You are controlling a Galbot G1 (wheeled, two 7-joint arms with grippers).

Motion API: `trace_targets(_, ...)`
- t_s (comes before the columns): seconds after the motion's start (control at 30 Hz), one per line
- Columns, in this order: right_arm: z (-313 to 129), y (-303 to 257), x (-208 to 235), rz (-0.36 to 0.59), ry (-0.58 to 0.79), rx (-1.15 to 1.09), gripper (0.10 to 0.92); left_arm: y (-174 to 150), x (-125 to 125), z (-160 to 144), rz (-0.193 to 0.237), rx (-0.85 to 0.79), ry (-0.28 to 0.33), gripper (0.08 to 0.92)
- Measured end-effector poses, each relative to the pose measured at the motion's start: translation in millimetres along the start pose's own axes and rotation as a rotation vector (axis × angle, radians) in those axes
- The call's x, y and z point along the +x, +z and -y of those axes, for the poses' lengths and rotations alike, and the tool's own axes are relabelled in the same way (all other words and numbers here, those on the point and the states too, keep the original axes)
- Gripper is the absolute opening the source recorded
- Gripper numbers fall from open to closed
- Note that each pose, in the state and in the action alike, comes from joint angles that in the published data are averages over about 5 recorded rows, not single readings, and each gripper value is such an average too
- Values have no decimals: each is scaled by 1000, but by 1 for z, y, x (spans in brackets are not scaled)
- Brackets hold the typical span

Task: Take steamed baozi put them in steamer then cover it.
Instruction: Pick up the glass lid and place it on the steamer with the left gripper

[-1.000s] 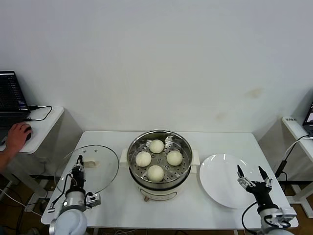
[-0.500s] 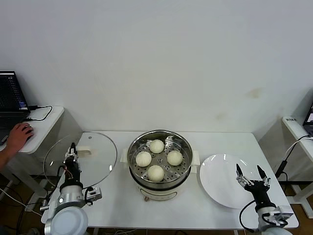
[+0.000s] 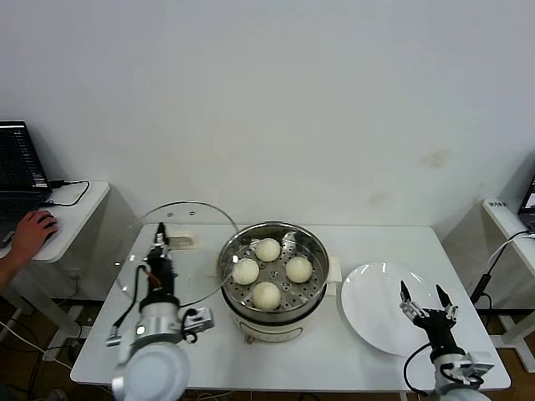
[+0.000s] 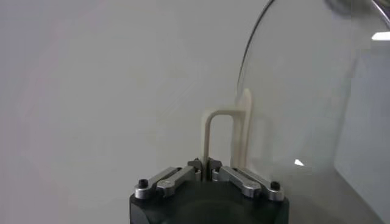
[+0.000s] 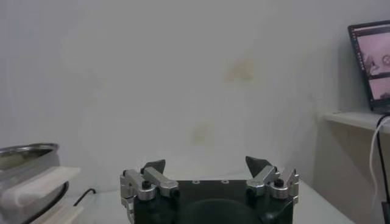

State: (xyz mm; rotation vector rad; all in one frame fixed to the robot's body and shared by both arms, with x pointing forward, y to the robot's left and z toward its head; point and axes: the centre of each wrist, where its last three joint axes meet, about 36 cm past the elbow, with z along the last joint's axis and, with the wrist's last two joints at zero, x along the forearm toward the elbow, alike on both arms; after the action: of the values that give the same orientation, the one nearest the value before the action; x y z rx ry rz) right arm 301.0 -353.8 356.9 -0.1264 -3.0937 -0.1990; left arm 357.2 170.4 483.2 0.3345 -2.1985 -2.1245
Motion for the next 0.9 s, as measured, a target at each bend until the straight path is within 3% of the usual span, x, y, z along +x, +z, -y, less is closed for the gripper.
trace_targets(0.53,0,6,-2,-2,27,0,823,-100,-11,14,94,55,53,133)
trace_targets(0.9,2,10,-2,-5,39,-5,823,-143,-4,22,155,67,99,133)
